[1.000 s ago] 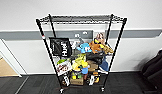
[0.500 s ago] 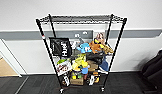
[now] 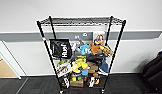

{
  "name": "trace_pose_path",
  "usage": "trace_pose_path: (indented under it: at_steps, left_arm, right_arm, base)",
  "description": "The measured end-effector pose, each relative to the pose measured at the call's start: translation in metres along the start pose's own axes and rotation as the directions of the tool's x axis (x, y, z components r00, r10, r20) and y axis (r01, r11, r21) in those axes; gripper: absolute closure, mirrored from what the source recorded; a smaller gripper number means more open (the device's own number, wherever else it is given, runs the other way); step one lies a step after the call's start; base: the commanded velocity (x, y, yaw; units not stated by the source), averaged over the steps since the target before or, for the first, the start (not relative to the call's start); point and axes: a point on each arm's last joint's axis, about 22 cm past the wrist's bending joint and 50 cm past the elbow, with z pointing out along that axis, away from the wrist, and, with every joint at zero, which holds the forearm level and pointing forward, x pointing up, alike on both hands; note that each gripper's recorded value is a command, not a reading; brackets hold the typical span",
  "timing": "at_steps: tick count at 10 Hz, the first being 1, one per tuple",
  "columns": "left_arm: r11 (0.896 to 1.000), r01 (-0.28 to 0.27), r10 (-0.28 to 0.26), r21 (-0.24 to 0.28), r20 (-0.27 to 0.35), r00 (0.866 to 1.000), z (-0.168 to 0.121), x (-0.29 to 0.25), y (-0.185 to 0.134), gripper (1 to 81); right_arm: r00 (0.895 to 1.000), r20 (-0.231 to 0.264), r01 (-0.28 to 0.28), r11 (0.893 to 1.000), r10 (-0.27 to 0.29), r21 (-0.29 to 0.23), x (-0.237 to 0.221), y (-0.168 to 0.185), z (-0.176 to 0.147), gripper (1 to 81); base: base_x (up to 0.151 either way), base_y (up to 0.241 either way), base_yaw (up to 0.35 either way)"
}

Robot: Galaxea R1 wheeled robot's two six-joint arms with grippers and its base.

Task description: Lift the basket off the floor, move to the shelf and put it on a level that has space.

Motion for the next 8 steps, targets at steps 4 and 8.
trace_pose_path:
  at_steps: [4, 8]
  left_arm:
    - [1.0, 0.022, -0.022, 0.008, -0.053, 0.998, -0.017, 0.046, -0.034, 1.0]
    - [0.999, 0.031, -0.029, 0.009, -0.138, 0.99, -0.017, 0.124, -0.041, 1.0]
  right_arm:
    - [0.998, -0.048, -0.032, 0.999, 0.032, -0.01, 0.044, 0.016, -0.005, 1.0]
    - [0.994, -0.109, -0.023, 1.0, 0.022, -0.014, 0.099, 0.022, -0.002, 1.0]
  base:
    - [0.0, 0.0, 0.0]
    - [0.0, 0.0, 0.0]
